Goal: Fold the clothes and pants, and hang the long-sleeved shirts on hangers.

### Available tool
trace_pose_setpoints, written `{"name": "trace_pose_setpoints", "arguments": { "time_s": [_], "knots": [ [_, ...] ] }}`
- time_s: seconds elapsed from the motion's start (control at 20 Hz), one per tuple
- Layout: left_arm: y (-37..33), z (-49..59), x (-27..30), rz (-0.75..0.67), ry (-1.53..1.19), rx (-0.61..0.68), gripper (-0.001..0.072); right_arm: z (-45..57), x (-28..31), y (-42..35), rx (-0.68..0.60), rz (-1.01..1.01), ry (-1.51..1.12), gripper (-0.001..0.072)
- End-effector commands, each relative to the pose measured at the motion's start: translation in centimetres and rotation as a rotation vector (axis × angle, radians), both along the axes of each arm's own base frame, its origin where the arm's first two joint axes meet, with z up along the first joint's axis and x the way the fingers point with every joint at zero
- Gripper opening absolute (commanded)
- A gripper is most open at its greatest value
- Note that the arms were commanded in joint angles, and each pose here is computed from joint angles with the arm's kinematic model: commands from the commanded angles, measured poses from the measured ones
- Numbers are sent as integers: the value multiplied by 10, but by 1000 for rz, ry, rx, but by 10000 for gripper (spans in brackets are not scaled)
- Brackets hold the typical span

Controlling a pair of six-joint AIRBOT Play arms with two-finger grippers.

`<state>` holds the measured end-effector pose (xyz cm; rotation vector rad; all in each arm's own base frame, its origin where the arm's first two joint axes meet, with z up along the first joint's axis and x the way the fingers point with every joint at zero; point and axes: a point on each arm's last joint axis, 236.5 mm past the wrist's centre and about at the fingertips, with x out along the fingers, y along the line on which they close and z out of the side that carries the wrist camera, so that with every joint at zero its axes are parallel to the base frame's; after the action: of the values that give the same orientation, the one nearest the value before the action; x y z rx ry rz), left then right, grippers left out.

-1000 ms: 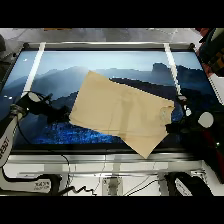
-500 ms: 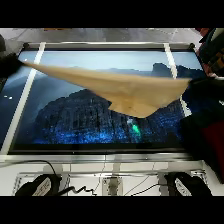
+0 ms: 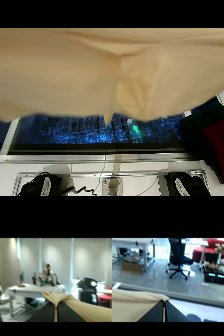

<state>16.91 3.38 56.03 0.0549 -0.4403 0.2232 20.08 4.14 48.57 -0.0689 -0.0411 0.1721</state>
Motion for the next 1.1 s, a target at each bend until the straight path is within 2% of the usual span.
{"name": "trace_pose_setpoints", "arguments": {
  "time_s": [0.0,0.25,0.4,0.45,0.75,1.05],
  "knots": [
    [10,-3,-22,106,15,55,24,19,-8,5,21,23,-62,5],
    [36,-137,85,37,526,-102,24,-52,97,2,9,17,226,5],
    [23,-224,160,-143,749,-274,24,-134,171,5,12,37,489,5],
    [17,-252,182,-202,818,-297,25,-167,197,6,15,42,582,6],
    [17,-440,294,-315,1218,-299,25,-328,288,2,27,33,930,6],
    [1,-522,362,-298,1213,-249,25,-397,347,-12,19,-28,926,5]
  ]
}}
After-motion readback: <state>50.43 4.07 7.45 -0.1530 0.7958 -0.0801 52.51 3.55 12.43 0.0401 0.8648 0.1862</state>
